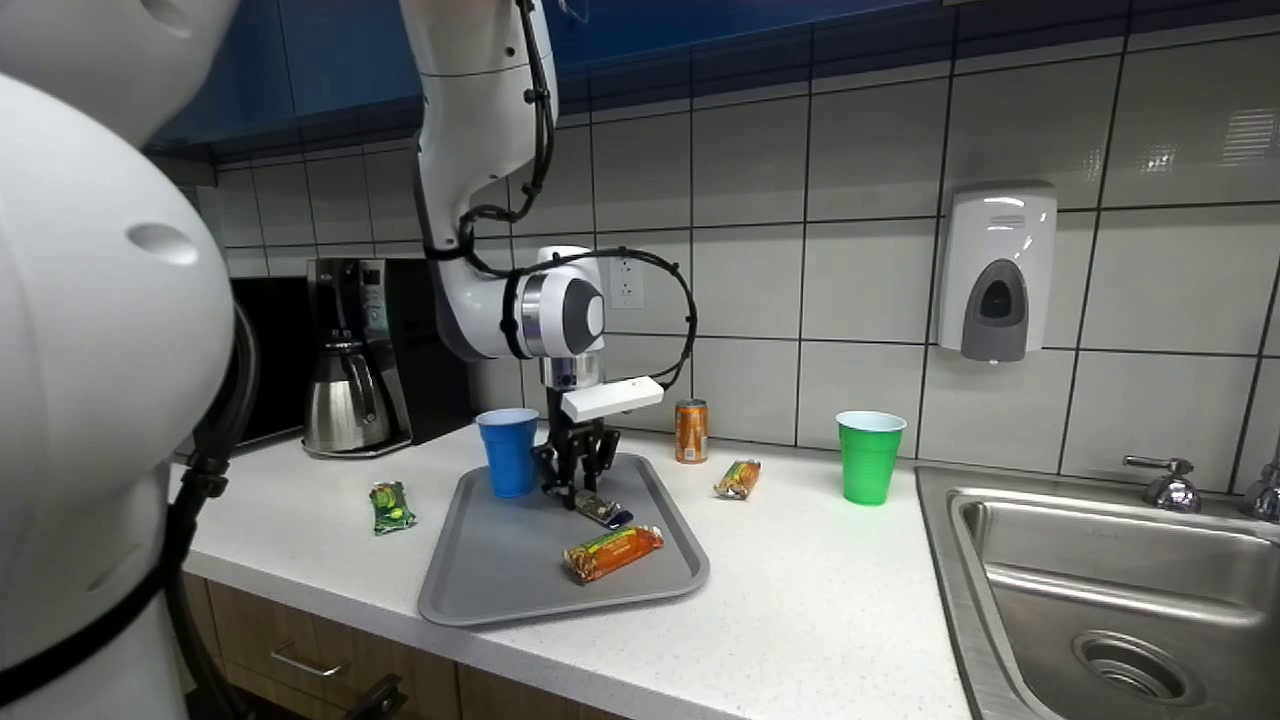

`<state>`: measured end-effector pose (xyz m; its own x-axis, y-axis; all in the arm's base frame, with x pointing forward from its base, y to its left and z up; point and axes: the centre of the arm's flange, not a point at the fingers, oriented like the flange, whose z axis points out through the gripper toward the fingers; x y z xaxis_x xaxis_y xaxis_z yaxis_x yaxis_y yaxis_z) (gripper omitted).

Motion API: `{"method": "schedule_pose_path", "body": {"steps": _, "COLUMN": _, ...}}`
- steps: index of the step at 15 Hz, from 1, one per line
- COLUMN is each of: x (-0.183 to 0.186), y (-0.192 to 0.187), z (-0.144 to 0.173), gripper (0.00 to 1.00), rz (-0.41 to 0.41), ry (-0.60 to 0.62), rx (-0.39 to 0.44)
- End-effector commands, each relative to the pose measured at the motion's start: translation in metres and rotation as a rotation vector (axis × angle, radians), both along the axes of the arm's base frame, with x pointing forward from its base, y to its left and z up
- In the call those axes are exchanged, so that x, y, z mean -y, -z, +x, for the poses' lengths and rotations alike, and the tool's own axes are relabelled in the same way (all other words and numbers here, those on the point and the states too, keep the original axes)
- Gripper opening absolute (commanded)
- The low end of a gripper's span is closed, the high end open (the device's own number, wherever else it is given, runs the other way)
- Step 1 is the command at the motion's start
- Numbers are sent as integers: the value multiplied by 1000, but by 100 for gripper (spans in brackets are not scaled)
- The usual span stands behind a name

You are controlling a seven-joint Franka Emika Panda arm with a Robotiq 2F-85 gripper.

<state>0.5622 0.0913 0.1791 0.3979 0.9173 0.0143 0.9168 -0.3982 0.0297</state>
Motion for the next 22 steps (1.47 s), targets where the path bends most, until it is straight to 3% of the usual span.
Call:
{"method": "schedule_pose_path", "body": {"steps": 1, "x": 5, "y": -13, "z": 3, "gripper": 10, "rz": -3, "ry": -19, "rx": 23}}
{"method": "schedule_pose_path", "body": {"steps": 9, "x": 11, "y": -28, "z": 2, "gripper": 10, "rz": -14, "ry": 22, "rx": 43}}
{"method": "schedule_pose_path", "body": {"steps": 22, "x": 47, "y": -51, "z": 9, "gripper": 10, "rz": -52, "ry": 211, "rx": 75}}
